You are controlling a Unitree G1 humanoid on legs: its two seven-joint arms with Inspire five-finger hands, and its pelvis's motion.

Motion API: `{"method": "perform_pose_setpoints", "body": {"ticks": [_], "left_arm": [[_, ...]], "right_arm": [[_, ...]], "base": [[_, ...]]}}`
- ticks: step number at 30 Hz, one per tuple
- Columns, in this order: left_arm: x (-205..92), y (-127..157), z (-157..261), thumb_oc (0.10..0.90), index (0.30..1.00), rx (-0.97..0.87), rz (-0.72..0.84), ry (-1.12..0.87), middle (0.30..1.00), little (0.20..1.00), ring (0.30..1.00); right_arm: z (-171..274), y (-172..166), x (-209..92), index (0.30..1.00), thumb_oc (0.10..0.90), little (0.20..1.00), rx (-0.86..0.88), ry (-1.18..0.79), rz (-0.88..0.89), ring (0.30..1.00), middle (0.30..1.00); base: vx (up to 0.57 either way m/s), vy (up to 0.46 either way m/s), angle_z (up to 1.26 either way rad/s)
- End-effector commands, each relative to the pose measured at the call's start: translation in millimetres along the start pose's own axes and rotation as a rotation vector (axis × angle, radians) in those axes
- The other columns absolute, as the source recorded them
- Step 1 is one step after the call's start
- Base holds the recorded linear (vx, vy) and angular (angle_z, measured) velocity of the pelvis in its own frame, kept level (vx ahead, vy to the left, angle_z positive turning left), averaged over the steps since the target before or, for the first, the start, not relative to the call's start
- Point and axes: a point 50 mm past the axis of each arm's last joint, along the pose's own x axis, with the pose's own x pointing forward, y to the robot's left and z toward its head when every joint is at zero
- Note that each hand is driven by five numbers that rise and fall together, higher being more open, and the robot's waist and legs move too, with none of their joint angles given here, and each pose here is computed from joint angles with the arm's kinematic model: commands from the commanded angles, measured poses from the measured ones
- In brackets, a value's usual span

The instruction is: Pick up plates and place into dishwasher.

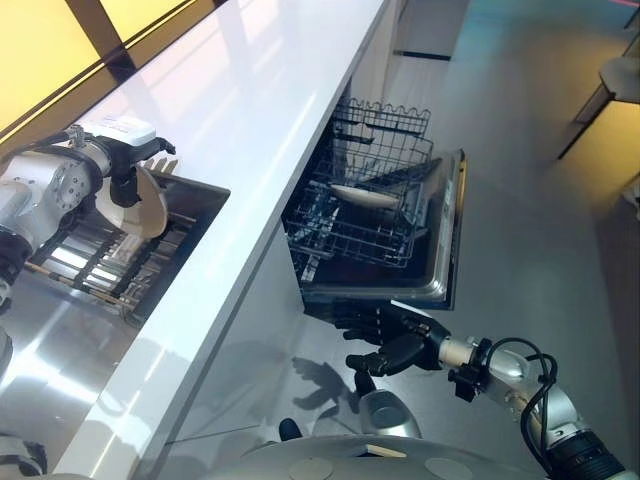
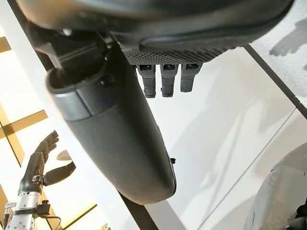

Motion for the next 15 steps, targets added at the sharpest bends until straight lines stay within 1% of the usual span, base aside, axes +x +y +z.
{"method": "perform_pose_setpoints", "body": {"ticks": [1, 2, 5, 8, 12, 15], "left_arm": [[-12, 59, -31, 0.155, 0.347, 0.009, 0.164, 0.162, 0.347, 0.255, 0.347], [-12, 57, -31, 0.100, 0.300, 0.032, 0.141, 0.168, 0.300, 0.200, 0.300], [-12, 49, -37, 0.100, 0.300, 0.105, 0.041, 0.223, 0.300, 0.200, 0.300], [-14, 46, -42, 0.100, 0.300, 0.171, 0.006, 0.264, 0.300, 0.200, 0.300], [-17, 48, -44, 0.100, 0.300, 0.266, -0.005, 0.285, 0.300, 0.200, 0.300], [-20, 48, -47, 0.100, 0.300, 0.310, -0.052, 0.312, 0.300, 0.200, 0.300]], "right_arm": [[41, 12, 3, 0.900, 0.800, 0.900, -0.107, -0.178, 0.080, 0.900, 0.900], [41, 12, 4, 0.900, 0.800, 0.900, -0.106, -0.179, 0.079, 0.900, 0.900], [40, 13, 4, 0.900, 0.800, 0.900, -0.099, -0.178, 0.076, 0.900, 0.900], [41, 14, 5, 0.900, 0.800, 0.900, -0.096, -0.181, 0.080, 0.900, 0.900], [43, 17, 7, 0.900, 0.800, 0.900, -0.085, -0.190, 0.082, 0.900, 0.900], [44, 18, 10, 0.900, 0.800, 0.900, -0.080, -0.201, 0.084, 0.900, 0.900]], "base": [[0.01, -0.011, -0.17], [0.02, -0.018, -0.15], [0.01, -0.023, -0.08], [-0.01, -0.030, -0.06], [-0.01, -0.036, 0.01], [-0.02, -0.035, 0.01]]}}
